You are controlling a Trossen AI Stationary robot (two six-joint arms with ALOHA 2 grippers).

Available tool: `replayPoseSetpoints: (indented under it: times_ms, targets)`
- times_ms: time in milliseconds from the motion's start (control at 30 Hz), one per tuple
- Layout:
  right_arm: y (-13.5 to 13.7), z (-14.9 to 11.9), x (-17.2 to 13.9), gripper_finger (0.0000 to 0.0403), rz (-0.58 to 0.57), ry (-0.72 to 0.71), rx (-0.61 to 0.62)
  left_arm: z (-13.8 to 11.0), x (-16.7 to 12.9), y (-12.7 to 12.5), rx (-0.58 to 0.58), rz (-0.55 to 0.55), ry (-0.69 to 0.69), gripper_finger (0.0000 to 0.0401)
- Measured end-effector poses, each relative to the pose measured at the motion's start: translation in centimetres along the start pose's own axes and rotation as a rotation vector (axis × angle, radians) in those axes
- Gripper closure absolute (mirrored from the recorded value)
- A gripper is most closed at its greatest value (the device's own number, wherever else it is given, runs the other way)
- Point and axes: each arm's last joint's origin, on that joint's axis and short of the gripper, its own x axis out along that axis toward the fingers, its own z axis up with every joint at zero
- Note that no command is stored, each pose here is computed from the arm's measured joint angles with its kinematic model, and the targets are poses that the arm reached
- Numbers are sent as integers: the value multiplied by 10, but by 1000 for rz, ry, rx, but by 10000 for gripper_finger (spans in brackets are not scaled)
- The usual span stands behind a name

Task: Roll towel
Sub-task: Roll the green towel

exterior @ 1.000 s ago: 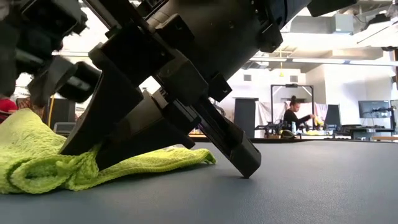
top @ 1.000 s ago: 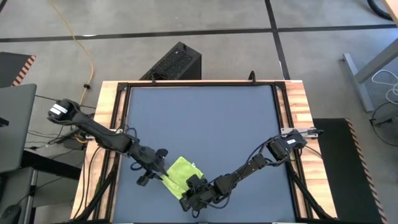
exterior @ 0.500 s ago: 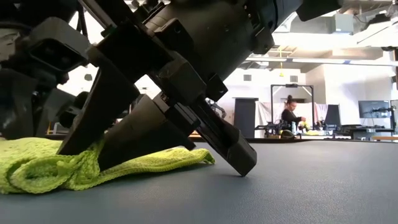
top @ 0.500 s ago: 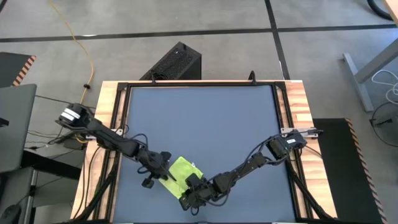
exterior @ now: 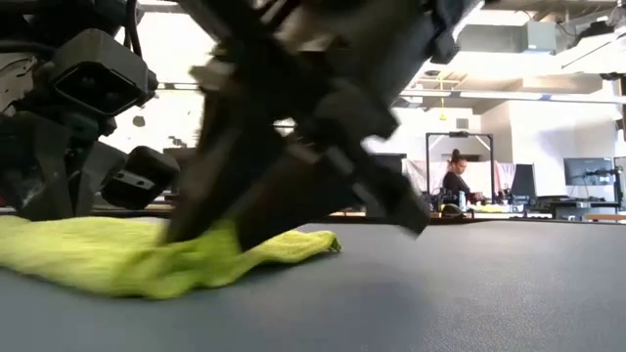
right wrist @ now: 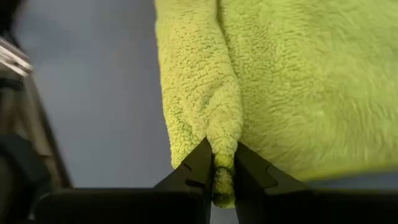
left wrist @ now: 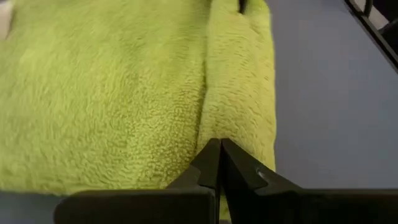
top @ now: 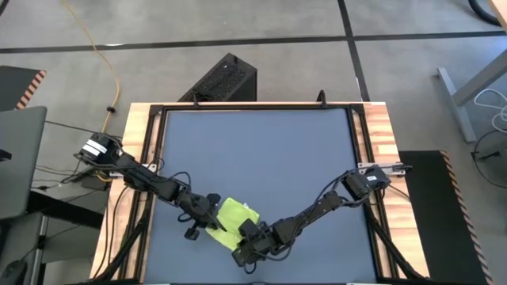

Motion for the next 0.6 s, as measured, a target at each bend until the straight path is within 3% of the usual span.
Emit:
replayPoseSetpoints:
  times_ms: [167, 367, 500, 600]
  targets:
    - [2, 6, -25, 302, -54, 24, -46, 0, 0, 1, -32, 6, -1, 401]
    - [4, 12, -39, 209, -60, 49, -104, 0, 0, 0, -145, 6, -5, 401]
    - [14, 18, -53, 155, 0, 8, -176, 0, 0, 0, -186, 6, -4, 401]
    - [25, 12, -63, 144, 44, -67, -253, 0, 0, 0, -200, 4, -4, 401]
